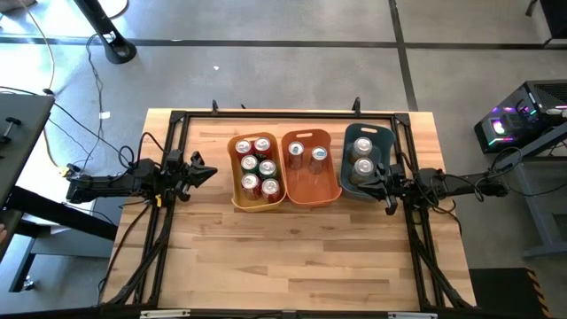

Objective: Sort soda cans
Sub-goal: Return to Home Position

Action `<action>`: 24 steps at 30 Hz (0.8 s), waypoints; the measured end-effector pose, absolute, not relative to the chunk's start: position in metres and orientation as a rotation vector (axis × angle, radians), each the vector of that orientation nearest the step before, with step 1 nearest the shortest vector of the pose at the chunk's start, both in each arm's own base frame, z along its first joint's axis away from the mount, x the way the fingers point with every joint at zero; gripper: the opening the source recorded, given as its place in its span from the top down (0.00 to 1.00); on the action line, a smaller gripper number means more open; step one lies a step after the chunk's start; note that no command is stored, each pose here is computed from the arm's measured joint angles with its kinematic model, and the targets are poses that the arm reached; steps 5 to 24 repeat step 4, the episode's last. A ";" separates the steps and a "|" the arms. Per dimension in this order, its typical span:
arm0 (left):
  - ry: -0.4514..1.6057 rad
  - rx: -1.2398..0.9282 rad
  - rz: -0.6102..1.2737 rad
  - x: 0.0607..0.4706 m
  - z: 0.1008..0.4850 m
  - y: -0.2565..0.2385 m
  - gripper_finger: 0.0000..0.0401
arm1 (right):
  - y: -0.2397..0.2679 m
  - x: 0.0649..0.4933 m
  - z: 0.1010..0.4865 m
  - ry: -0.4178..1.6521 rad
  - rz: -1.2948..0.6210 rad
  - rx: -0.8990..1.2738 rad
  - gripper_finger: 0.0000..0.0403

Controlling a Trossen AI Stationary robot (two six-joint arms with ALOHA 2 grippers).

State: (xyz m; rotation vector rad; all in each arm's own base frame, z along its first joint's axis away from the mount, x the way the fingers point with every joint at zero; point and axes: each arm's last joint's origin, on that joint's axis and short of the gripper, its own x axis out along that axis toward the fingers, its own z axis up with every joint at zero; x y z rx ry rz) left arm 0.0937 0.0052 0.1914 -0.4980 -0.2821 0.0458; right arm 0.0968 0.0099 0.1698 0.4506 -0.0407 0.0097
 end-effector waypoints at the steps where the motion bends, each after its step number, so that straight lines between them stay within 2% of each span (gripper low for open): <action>1: -0.282 -0.498 0.046 0.094 0.191 0.005 1.00 | 0.010 0.097 0.170 -0.041 0.010 0.451 1.00; 24: -0.282 -0.498 0.046 0.094 0.191 0.005 1.00 | 0.010 0.097 0.170 -0.041 0.010 0.451 1.00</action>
